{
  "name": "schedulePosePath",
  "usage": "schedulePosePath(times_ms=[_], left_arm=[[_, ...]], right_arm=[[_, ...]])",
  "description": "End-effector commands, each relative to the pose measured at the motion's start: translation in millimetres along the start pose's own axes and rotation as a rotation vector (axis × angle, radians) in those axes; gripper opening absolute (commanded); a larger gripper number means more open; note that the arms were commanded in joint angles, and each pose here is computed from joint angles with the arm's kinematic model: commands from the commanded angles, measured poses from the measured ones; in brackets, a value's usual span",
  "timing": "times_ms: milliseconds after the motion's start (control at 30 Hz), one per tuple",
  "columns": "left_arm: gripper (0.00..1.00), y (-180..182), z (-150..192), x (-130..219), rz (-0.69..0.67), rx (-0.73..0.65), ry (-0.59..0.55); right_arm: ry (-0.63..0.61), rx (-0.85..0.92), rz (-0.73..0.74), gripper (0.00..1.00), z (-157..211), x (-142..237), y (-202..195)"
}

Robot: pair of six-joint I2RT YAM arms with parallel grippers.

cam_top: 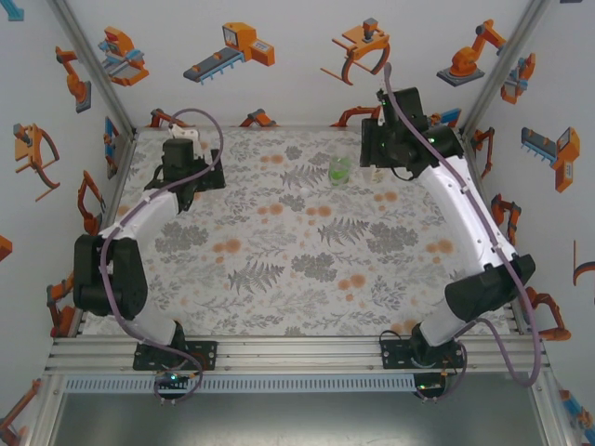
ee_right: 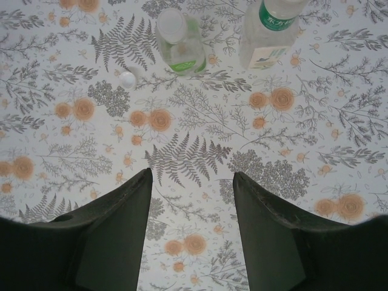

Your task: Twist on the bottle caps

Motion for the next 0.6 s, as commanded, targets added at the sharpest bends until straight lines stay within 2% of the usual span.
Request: schedulePosePath(times_ms=[0,267,400,567], left_arm=[[0.97,-1,-21,-14,0.02,-0.012,-0.056],[1.0,4,0,-52,-0.061,0.012,0.034],[0.94,3,8,-61,-0.062,0.011,0.05],[0.82,1,13,-63,-0.051,0.01,0.05]], right_arm=[[-0.015,-0.009,0.016,0.53,-1,7,-5],[-0.001,-0.013,0.003,0.53,-2,22,-4],[-0.002,-0.014,0.004,0.53,-2,28,-5],[-0.003,-0.02,0.002,0.53,0,34,-6]])
Point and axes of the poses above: each hand's point on the last joint's axis, 136 mm out from that joint toward the fingers, its own x axis back along the fingers, its own y axis along the line the jaws close on, z = x × y, the point moved 4 cm from there along x, back along the fingers, and after that the axes turned 11 degrees about -x, right-handed, at the moved point
